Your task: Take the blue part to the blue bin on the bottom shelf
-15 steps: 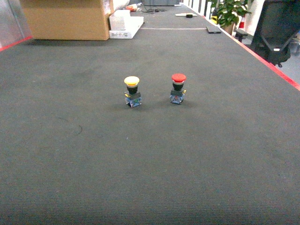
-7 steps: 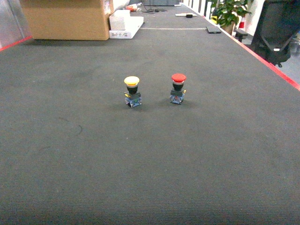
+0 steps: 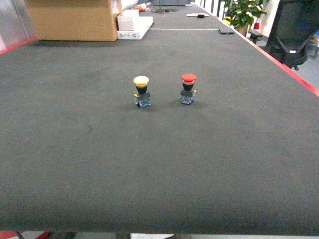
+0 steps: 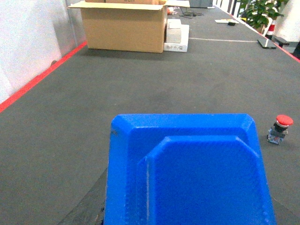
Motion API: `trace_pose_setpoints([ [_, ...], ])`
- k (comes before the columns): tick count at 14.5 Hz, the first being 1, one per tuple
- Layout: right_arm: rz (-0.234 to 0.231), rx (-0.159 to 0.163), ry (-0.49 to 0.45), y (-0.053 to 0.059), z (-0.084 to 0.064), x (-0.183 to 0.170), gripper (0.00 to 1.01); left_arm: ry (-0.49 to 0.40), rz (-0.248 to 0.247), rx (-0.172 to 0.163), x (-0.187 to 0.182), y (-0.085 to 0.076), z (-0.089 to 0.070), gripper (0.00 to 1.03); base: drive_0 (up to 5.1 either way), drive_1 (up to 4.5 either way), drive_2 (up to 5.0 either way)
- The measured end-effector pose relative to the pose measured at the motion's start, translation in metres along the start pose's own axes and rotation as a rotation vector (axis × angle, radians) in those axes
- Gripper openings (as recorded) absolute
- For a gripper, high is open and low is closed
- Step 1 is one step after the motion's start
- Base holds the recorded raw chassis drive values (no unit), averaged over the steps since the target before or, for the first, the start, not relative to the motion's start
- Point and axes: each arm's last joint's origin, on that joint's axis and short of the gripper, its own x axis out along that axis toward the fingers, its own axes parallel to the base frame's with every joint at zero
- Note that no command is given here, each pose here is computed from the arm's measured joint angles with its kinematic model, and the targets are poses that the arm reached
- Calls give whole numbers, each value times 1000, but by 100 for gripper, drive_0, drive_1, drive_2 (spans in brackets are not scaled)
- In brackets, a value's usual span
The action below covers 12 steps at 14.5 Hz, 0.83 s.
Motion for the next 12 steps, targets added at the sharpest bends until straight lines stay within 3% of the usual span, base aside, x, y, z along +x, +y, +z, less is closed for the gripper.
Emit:
trace_pose_setpoints([
  [3,0,0,-4,0,0,0,98,-17,-1,-3,-2,0,2,43,-11,-286,265],
  [12,0,0,0,0,0,0,98,-4,3,-1,0,0,0,43,-166,-166,-166],
])
